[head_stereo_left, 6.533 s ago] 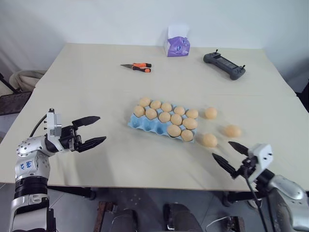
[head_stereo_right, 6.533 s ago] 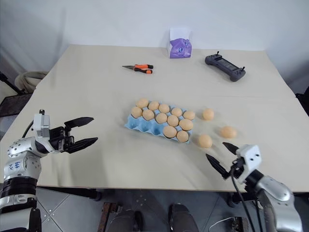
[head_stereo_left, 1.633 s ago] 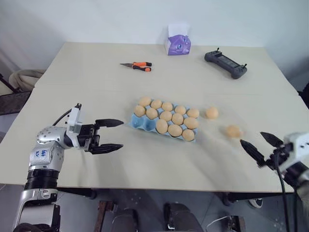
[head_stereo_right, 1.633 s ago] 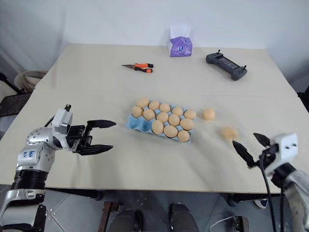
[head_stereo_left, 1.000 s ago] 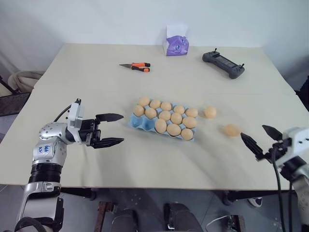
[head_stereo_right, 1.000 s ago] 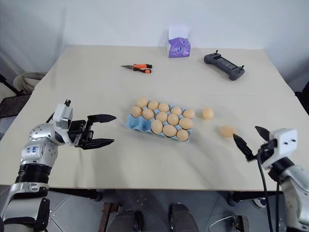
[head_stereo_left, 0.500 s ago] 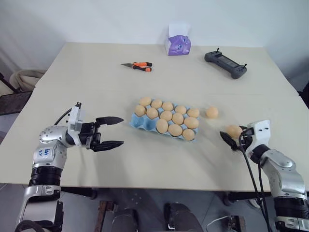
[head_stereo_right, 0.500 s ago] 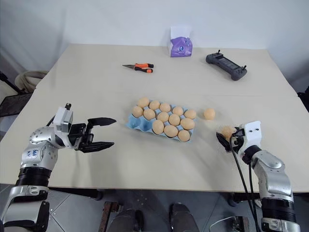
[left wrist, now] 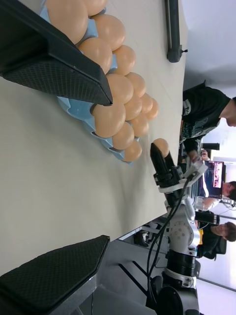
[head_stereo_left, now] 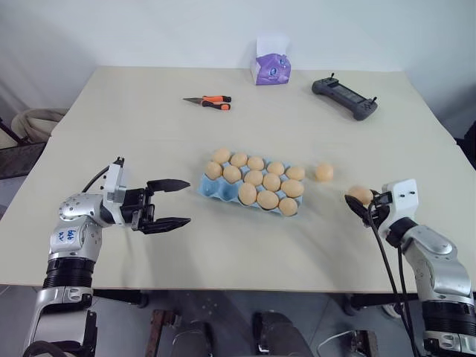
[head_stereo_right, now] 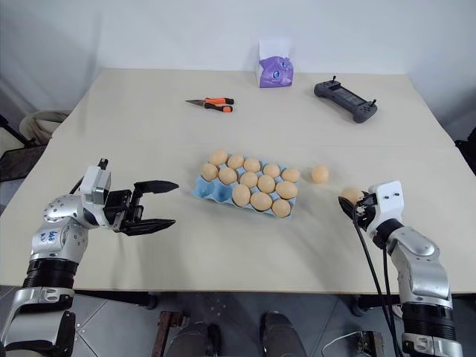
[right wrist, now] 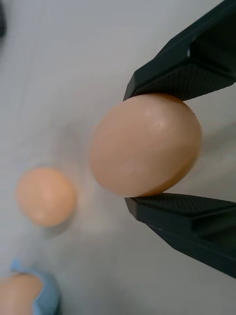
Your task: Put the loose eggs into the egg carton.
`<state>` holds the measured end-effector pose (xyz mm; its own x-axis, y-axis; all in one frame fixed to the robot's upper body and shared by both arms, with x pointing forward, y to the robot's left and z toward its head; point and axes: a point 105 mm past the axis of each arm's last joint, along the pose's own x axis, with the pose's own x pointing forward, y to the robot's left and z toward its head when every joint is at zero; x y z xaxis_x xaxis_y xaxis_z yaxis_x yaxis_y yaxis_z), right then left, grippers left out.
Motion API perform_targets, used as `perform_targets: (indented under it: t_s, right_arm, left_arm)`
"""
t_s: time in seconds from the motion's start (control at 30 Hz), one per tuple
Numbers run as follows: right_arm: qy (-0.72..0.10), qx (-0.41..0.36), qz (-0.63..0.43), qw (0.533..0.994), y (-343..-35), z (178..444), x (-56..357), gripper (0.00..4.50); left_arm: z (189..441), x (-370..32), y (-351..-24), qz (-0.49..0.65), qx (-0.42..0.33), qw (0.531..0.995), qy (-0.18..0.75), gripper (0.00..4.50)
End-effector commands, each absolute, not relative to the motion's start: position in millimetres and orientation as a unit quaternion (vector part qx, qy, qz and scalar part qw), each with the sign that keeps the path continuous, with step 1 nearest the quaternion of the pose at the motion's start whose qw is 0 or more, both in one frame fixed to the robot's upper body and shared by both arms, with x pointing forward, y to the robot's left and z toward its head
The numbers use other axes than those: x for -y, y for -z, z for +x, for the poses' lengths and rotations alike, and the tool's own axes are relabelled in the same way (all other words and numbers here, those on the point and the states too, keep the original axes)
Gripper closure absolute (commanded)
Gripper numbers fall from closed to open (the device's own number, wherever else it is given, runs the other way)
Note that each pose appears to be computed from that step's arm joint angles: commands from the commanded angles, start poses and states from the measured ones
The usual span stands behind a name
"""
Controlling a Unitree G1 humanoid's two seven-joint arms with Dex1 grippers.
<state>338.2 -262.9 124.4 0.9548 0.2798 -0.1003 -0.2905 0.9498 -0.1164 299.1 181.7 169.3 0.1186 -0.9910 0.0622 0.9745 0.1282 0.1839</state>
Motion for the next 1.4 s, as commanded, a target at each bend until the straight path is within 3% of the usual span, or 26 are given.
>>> perform_targets:
  t_s: [0.03, 0.37, 0.73, 1.07, 1.17, 1.3, 1.4]
  right_arm:
    - [-0.184, 0.022, -0.082, 0.979, -175.5, 339.4, 236.6, 1.99]
    - [-0.366, 0.055, -0.072, 0.926, -222.0, 330.4, 110.1, 1.99]
    - [-0.475, 0.007, -0.116, 0.872, -184.3, 339.6, 8.9, 1.99]
    - [-0.487, 0.013, -0.127, 0.864, -180.1, 354.4, -17.8, 1.99]
    - [-0.499, 0.004, -0.121, 0.858, -176.5, 353.2, -19.3, 1.34]
    - [-0.5, 0.003, -0.135, 0.855, -175.2, 352.2, -13.5, 0.02]
    - [-0.502, 0.012, -0.14, 0.853, -180.4, 349.0, -8.7, 0.02]
  left_arm:
    - [293.4, -183.8, -177.3, 0.064, 0.104, 0.735, 0.667, 0.0]
    - [295.1, -192.3, -178.0, 0.072, 0.103, 0.746, 0.654, 0.0]
    - [291.2, -204.1, -178.5, 0.081, 0.103, 0.763, 0.633, 0.0]
    - [286.7, -211.3, -177.9, 0.084, 0.108, 0.778, 0.614, 0.0]
    - [286.3, -211.0, -177.2, 0.084, 0.109, 0.78, 0.611, 0.0]
    - [286.2, -210.4, -176.5, 0.083, 0.11, 0.781, 0.61, 0.0]
    - [286.9, -209.8, -176.4, 0.082, 0.11, 0.78, 0.61, 0.0]
